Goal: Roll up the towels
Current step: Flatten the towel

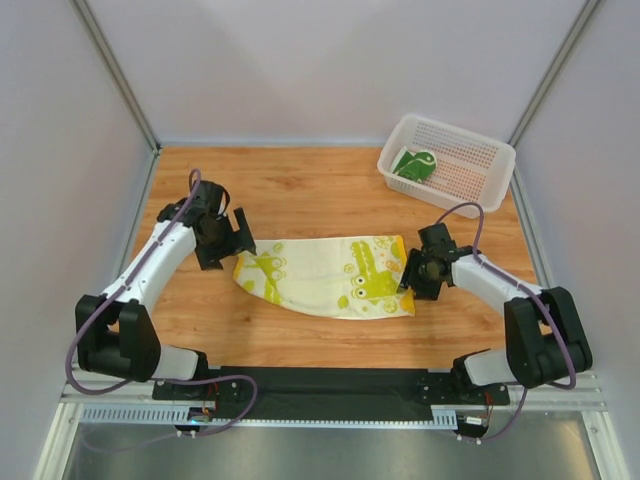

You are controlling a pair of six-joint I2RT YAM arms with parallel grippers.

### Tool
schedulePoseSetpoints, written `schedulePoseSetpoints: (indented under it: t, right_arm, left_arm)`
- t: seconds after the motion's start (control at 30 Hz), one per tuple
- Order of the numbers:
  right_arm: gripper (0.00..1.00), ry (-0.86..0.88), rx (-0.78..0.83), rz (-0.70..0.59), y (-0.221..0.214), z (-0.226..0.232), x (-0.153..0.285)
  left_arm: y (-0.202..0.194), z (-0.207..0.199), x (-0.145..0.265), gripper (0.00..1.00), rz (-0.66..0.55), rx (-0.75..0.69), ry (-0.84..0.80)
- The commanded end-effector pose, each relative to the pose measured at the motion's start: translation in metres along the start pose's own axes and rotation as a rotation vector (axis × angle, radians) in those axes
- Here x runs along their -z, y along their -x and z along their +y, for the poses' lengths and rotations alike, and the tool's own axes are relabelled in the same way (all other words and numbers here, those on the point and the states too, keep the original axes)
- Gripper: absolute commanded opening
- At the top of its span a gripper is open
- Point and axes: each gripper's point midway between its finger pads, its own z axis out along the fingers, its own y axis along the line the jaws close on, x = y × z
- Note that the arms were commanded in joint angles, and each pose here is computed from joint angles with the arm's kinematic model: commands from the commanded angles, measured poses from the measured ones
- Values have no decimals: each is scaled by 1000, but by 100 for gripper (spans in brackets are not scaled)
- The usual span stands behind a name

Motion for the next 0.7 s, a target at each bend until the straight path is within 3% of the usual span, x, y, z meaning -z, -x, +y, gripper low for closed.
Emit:
schedulePoseSetpoints:
  t: [0.0,0.07,0.3,0.5,0.63,0.67]
  right_arm:
    - [53,5,26,-33,6,2,7]
    - [53,7,25,-37,5,1,10]
    - [53,22,32,-34,0,5,12]
    - [56,0,37,-10,-9,-2,3]
    - [53,-1,33,10,-13,-4,-4]
    - [50,6,31,23,-15,-3,-6]
  left_arm:
    - [-29,26,-7,100,49,20,73]
    - [-32,35,-12,100,12,33,92]
    - [-58,60,-47,96,48,66,153]
    - [-58,74,-68,95,25,60,209]
    - [-52,69,-81,88,5,67,181]
    - [-50,69,-82,82,-2,65,185]
